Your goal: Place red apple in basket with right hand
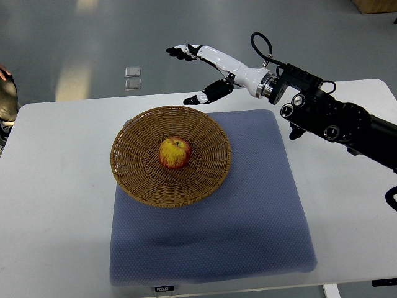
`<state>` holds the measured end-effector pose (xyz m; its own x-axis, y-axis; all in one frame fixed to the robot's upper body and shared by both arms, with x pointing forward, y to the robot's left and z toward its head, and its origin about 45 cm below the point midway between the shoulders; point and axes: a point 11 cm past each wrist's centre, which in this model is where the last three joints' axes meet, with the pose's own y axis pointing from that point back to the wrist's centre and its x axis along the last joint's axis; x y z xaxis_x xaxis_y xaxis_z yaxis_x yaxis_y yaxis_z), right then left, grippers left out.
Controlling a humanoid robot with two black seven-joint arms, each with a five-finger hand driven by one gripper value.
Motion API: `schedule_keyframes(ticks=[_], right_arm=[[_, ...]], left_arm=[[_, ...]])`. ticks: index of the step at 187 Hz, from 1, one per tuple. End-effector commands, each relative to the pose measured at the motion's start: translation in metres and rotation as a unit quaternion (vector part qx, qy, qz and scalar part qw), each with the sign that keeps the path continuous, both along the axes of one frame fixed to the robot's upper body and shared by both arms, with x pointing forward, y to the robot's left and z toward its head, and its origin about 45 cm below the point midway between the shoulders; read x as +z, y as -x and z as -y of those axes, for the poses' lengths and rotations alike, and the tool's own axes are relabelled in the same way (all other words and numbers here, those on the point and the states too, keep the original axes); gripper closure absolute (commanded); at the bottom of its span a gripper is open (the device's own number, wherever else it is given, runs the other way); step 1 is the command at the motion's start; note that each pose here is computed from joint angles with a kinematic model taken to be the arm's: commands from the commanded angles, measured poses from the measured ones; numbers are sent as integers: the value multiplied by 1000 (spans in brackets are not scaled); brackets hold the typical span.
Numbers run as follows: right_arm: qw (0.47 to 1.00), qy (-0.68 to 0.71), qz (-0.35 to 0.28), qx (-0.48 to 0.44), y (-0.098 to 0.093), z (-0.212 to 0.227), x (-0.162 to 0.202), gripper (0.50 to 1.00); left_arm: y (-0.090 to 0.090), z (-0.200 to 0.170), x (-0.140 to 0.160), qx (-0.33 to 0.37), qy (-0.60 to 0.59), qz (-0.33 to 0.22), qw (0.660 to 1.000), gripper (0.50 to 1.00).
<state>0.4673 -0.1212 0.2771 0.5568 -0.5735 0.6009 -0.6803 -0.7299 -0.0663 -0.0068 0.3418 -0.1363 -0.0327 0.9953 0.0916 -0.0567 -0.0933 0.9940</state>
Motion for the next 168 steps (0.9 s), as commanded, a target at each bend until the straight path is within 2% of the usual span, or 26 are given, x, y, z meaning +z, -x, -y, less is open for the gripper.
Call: schedule_keyframes(ticks=[1, 9, 10, 28, 55, 83, 127, 168], right_arm=[[998, -46, -39, -26, 1, 9, -12, 585], [998, -46, -39, -26, 1, 9, -12, 585], [995, -70, -59, -39, 2, 13, -19, 585], [985, -131, -93, -66, -1, 20, -20, 585], [950, -229, -182, -106, 3, 30, -42, 585], [905, -327, -225, -151, -3, 48, -45, 585], [857, -397, -261, -202, 5, 74, -72, 585], [815, -461, -265, -232, 1, 91, -69, 585]], left_arm=[[0, 0, 0, 0, 1, 0, 1000, 500], [0, 0, 0, 0, 1, 0, 1000, 500], [0, 0, 0, 0, 1, 0, 1000, 500], [0, 0, 0, 0, 0, 0, 1000, 500], [-1, 0, 0, 0, 0, 0, 1000, 500], [-1, 0, 0, 0, 0, 0, 1000, 500], [-1, 0, 0, 0, 0, 0, 1000, 500], [-1, 0, 0, 0, 0, 0, 1000, 500]])
